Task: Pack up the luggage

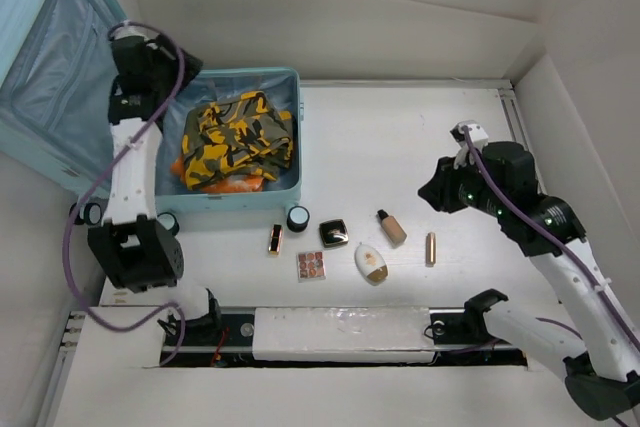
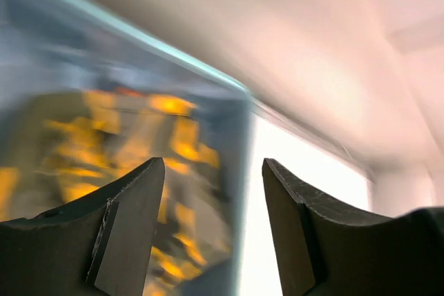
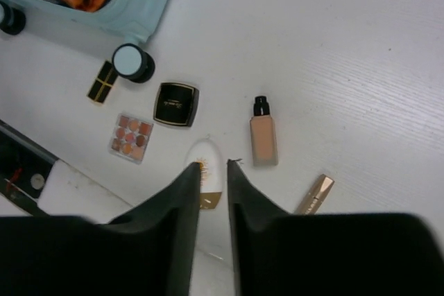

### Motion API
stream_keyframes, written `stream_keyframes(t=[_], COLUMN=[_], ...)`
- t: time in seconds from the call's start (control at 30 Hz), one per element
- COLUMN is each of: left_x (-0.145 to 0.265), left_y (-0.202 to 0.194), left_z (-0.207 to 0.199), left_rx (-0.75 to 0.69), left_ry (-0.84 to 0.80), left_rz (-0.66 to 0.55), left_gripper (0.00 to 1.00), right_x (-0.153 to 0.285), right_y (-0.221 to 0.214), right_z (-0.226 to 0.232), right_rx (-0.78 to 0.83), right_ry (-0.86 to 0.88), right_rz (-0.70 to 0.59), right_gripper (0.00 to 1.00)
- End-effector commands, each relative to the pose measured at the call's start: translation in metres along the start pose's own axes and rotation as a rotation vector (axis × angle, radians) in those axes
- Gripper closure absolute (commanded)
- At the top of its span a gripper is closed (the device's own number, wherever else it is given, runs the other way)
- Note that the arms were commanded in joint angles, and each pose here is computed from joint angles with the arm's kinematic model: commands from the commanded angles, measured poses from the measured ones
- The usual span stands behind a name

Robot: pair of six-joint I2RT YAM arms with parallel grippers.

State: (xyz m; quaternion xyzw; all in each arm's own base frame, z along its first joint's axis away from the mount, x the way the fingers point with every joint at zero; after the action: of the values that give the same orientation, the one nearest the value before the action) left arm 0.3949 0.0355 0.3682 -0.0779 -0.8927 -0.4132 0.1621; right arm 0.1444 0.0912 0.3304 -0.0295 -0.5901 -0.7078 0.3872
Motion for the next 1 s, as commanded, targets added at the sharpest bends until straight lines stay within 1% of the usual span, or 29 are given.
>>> stream_keyframes(t=[0.0, 0.03, 0.07, 0.1, 0.13, 0.17, 0.2, 0.23, 0.27, 0.33, 0.37, 0.4, 0.47, 0.57, 0.63, 0.67, 0.73, 0.8, 0.87, 0.93, 0.97], left_x=[0.045, 0.063, 0.070, 0.077, 0.090, 0.097, 0.111, 0.106, 0.124, 0.137, 0.149, 0.155, 0.169, 0.174, 0.177, 0.178, 0.182, 0.181, 0.180, 0.175, 0.178], left_y=[-0.041, -0.067, -0.084, -0.102, -0.139, -0.154, -0.184, -0.193, -0.209, -0.233, -0.253, -0.257, -0.272, -0.275, -0.270, -0.268, -0.256, -0.251, -0.247, -0.243, -0.234], left_z=[-0.059, -0.080, -0.087, -0.089, -0.090, -0.090, -0.089, -0.081, -0.087, -0.086, -0.086, -0.085, -0.082, -0.071, -0.070, -0.067, -0.076, -0.077, -0.077, -0.074, -0.073], left_rx=[-0.143, -0.173, -0.200, -0.214, -0.247, -0.261, -0.276, -0.272, -0.299, -0.326, -0.346, -0.353, -0.362, -0.358, -0.345, -0.359, -0.361, -0.377, -0.373, -0.361, -0.325], left_ry=[-0.189, -0.246, -0.288, -0.296, -0.328, -0.347, -0.383, -0.348, -0.397, -0.400, -0.419, -0.408, -0.389, -0.356, -0.339, -0.333, -0.342, -0.321, -0.312, -0.290, -0.293], left_rz=[0.000, 0.032, 0.058, 0.089, 0.170, 0.192, 0.270, 0.279, 0.309, 0.352, 0.406, 0.400, 0.426, 0.437, 0.409, 0.402, 0.365, 0.360, 0.354, 0.339, 0.321], left_gripper=[0.46, 0.46, 0.46, 0.46, 0.46, 0.46, 0.46, 0.46, 0.46, 0.46, 0.46, 0.46, 0.46, 0.46, 0.46, 0.46, 0.44, 0.44, 0.44, 0.44, 0.43], right_x=[-0.017, -0.020, -0.025, -0.030, -0.035, -0.038, -0.044, -0.050, -0.054, -0.065, -0.072, -0.076, -0.087, -0.099, -0.111, -0.114, -0.124, -0.131, -0.139, -0.147, -0.149], right_y=[0.007, 0.002, 0.001, -0.008, -0.011, -0.016, -0.024, -0.030, -0.034, -0.050, -0.054, -0.059, -0.073, -0.089, -0.096, -0.098, -0.103, -0.104, -0.110, -0.112, -0.114], right_z=[-0.002, -0.002, -0.005, -0.006, -0.008, -0.010, -0.014, -0.014, -0.016, -0.021, -0.023, -0.022, -0.023, -0.025, -0.022, -0.025, -0.029, -0.033, -0.036, -0.035, -0.036], right_rx=[0.011, 0.015, 0.013, 0.016, 0.015, 0.014, 0.012, 0.016, 0.015, 0.008, 0.005, 0.019, 0.013, 0.005, -0.006, -0.003, 0.008, 0.016, 0.024, 0.034, 0.034], right_ry=[-0.045, -0.053, -0.077, -0.075, -0.090, -0.094, -0.108, -0.105, -0.108, -0.109, -0.116, -0.103, -0.103, -0.105, -0.096, -0.127, -0.167, -0.214, -0.224, -0.233, -0.237], right_rz=[-0.039, -0.024, -0.017, 0.014, 0.028, 0.043, 0.058, 0.078, 0.088, 0.154, 0.181, 0.211, 0.267, 0.306, 0.318, 0.326, 0.360, 0.374, 0.413, 0.427, 0.439], right_gripper=[0.78, 0.82, 0.84, 0.84, 0.80, 0.72, 0.52, 0.40, 0.29, 0.18, 0.14, 0.14, 0.12, 0.14, 0.14, 0.14, 0.14, 0.14, 0.14, 0.17, 0.17])
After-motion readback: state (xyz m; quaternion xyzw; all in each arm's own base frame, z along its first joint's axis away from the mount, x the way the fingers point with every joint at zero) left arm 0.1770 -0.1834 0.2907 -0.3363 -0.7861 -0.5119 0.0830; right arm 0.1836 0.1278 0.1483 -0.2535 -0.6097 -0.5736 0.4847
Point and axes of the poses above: each gripper's point midway between its finger pads, its own x axis back along the fingers, its own z axis along the line the jaws close on, y = z × x, the point moved 10 cm from there along x, back along the fingers, and after that the axes turned 1 degree about -x, right-handed, at the moved point
